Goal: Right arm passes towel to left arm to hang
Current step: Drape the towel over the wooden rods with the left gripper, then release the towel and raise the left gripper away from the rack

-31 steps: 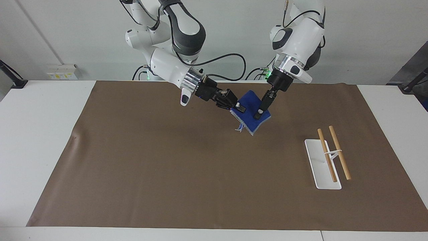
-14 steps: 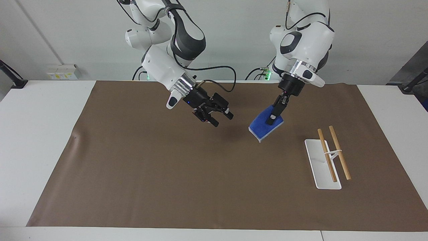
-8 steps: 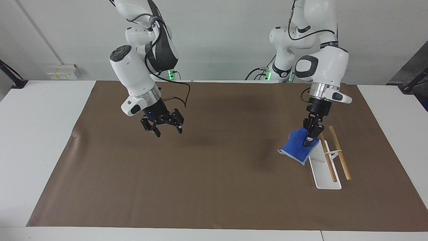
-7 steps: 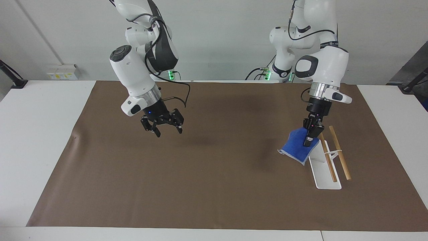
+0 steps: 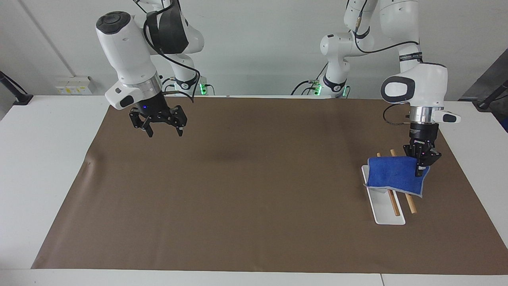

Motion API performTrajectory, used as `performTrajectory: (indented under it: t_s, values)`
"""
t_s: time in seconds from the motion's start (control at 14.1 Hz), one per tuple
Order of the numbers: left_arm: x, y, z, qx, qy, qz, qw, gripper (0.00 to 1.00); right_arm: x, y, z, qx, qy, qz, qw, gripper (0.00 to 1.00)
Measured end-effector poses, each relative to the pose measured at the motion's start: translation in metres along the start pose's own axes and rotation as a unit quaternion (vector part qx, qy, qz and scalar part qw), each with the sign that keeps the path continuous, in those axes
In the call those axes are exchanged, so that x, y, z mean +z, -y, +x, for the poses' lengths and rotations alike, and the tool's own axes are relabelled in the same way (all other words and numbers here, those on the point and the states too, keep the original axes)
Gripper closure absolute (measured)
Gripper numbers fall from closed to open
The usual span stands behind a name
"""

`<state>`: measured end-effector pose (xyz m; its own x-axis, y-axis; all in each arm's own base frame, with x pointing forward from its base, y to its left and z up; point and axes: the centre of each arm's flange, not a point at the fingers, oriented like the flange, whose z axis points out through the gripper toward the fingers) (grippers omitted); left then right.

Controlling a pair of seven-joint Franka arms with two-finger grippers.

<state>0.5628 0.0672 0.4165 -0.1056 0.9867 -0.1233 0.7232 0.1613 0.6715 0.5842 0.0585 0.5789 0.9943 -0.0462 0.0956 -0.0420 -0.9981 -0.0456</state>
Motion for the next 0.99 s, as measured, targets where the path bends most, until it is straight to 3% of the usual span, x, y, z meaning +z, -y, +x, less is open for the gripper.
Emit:
performTrajectory:
  t_s: [0.28, 0.36, 0.92, 0.99]
  values:
    - [0.005, 0.015, 0.031, -0.049, -0.02, 0.014, 0.998, 0.98, -0.04, -0.058, -0.016, 0.028, 0.018, -0.009, 0.999, 0.0]
    - [0.006, 0.019, 0.034, -0.057, -0.022, 0.018, 0.998, 0.93, -0.049, -0.068, -0.021, 0.031, 0.026, -0.01, 0.999, 0.0]
    - [0.0, 0.011, 0.052, -0.062, -0.033, 0.006, 0.998, 0.01, -0.06, -0.091, -0.032, 0.041, 0.043, -0.019, 0.998, 0.0]
    - [-0.003, 0.001, 0.049, -0.042, -0.031, -0.003, 0.999, 0.0, -0.06, -0.09, -0.032, 0.039, 0.043, -0.021, 0.998, 0.0]
